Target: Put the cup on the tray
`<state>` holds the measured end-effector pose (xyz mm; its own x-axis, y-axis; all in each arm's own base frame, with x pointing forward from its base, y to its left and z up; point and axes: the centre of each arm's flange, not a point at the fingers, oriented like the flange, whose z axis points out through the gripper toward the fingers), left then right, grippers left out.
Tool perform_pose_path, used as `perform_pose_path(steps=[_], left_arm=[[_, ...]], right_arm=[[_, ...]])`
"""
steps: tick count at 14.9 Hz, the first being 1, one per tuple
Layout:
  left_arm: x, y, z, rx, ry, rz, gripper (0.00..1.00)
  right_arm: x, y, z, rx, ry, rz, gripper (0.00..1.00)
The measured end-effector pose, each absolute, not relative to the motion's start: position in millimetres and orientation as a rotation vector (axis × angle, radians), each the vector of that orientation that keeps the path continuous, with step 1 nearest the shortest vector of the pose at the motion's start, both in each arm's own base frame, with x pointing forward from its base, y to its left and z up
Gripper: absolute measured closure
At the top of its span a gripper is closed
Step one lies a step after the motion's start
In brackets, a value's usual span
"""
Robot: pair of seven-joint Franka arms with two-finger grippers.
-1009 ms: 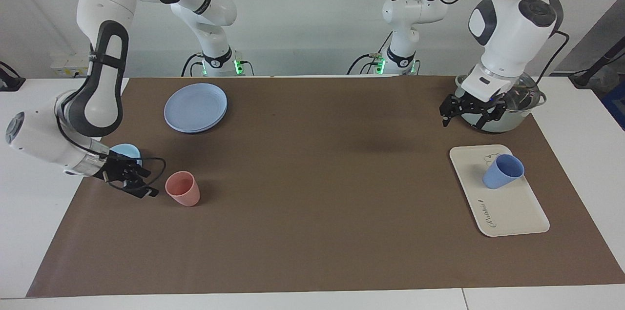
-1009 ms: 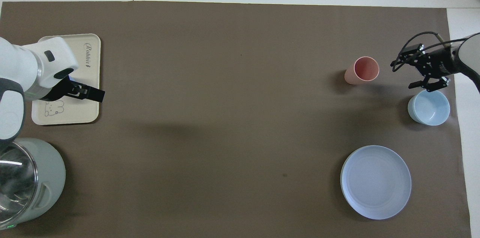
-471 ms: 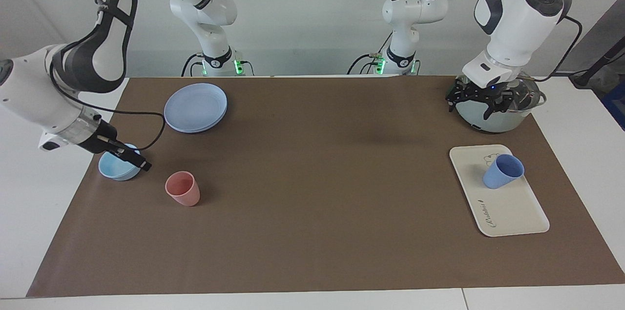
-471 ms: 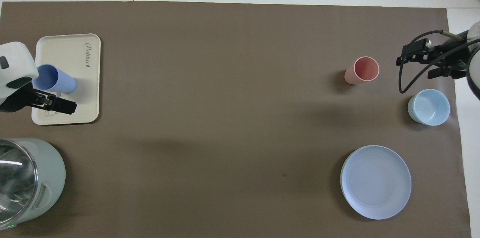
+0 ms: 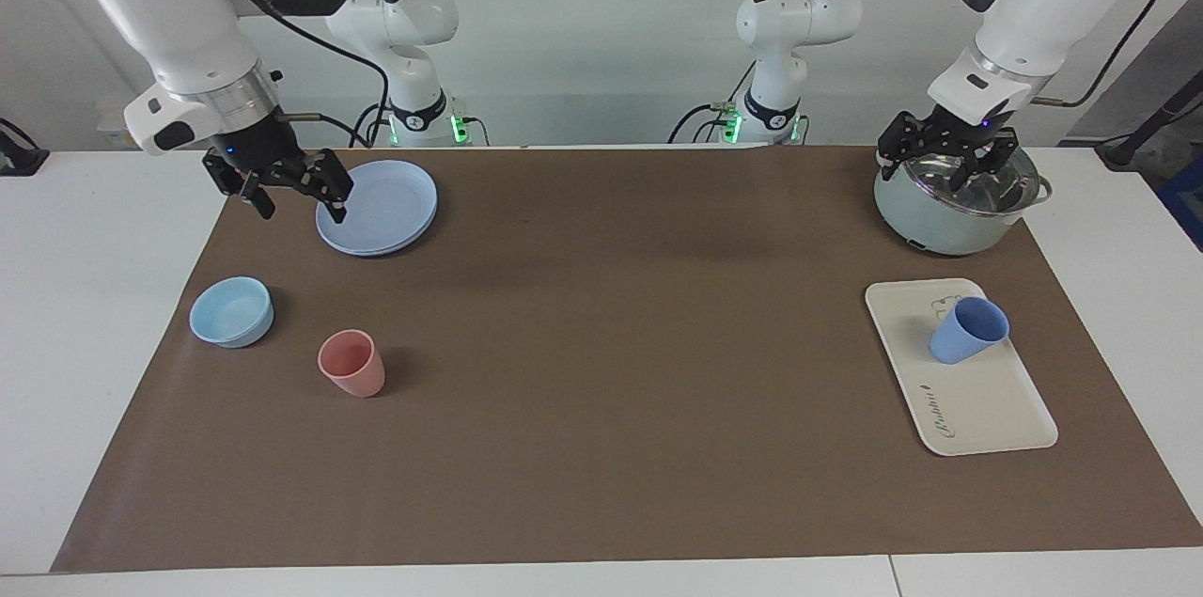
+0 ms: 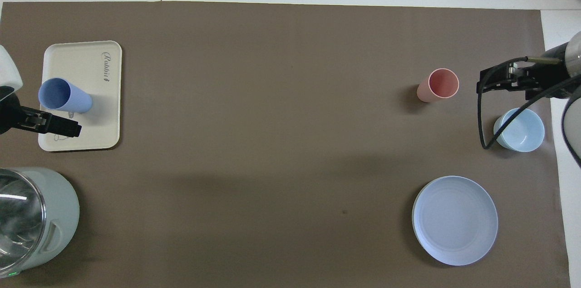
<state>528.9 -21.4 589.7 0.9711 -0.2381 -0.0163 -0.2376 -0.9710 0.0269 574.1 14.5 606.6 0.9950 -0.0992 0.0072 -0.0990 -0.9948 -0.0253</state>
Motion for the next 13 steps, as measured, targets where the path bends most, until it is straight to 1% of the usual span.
perform_pose_path(steps=[2, 5, 9, 11, 13], left_arm=[[529, -26, 594, 3.104, -0.299, -0.017, 0.0], [530, -40, 613, 3.108, -0.275, 0.038, 0.0], [529, -61, 621, 3.111, -0.228, 0.03, 0.0], [532, -62, 629, 3.109, -0.23, 0.014, 0.0], [534, -64, 628, 3.117, -0.238, 0.002, 0.0]], right_arm=[[566, 15, 615, -3.118, 0.112, -0.002, 0.0], [557, 14, 625, -3.119, 0.105, -0.003, 0.0], [556, 4, 625, -3.119, 0.133, -0.001, 0.0], [556, 8, 625, -3.119, 0.118, -0.001, 0.0], [555, 15, 626, -3.12, 0.1, 0.001, 0.0]])
